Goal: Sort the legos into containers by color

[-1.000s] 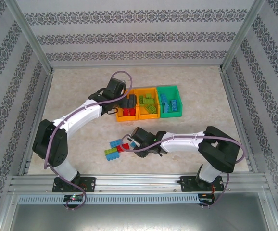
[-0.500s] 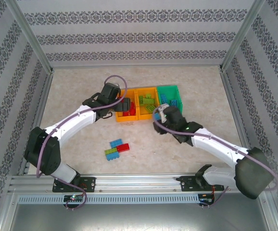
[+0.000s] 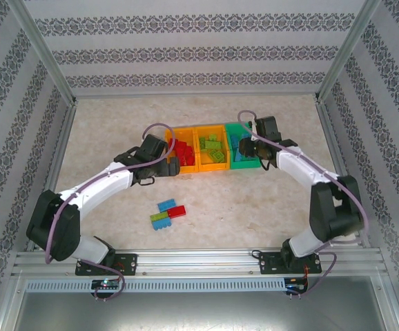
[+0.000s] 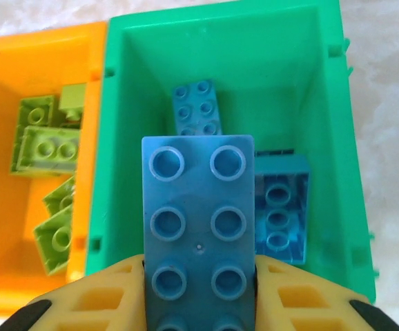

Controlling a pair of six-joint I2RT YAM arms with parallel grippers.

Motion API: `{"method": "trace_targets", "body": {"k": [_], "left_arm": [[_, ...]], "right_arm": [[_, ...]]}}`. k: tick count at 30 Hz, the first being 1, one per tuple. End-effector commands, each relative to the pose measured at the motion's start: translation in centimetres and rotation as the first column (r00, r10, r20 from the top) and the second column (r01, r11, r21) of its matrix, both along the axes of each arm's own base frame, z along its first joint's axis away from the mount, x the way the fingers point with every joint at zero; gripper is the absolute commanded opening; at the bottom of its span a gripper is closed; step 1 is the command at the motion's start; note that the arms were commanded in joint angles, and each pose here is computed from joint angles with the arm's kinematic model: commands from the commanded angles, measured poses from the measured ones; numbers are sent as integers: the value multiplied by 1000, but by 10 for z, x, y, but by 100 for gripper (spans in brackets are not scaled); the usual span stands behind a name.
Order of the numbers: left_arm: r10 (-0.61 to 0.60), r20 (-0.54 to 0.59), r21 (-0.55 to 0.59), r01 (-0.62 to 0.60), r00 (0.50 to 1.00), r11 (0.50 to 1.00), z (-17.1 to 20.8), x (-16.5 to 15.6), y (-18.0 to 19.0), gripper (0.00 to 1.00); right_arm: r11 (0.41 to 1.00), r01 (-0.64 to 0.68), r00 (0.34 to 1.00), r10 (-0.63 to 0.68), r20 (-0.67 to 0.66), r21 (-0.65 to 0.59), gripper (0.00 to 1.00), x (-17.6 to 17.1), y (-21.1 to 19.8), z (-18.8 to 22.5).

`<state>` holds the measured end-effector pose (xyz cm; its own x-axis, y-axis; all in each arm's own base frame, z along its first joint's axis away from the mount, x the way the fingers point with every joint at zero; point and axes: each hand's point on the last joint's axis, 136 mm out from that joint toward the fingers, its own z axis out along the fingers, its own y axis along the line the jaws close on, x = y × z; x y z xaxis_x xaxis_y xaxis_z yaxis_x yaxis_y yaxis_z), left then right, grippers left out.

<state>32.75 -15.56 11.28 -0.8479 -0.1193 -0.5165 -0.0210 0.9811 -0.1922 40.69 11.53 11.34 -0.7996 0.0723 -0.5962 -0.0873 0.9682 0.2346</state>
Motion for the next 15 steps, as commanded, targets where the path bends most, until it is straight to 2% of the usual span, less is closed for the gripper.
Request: {"method": "trace_targets", "body": {"k": [1, 6, 11, 15], "left_arm": [[61, -96, -24, -63, 994, 998, -13, -22, 11, 100], [104, -188, -37, -112, 977, 993, -30, -46, 16, 100], [149, -288, -49, -170, 946, 984, -45, -69, 19, 100], [167, -337, -62, -199, 927, 978, -50, -82, 18, 100]], "right_arm": [[1000, -16, 999, 16, -34, 17, 29, 15, 3, -5], [1000, -24, 998, 24, -58, -1, 34, 30, 4, -15], [1000, -16, 998, 16, -54, -2, 46, 33, 4, -16], [1000, -14, 1000, 14, -26, 15, 53, 32, 5, -9]]}}
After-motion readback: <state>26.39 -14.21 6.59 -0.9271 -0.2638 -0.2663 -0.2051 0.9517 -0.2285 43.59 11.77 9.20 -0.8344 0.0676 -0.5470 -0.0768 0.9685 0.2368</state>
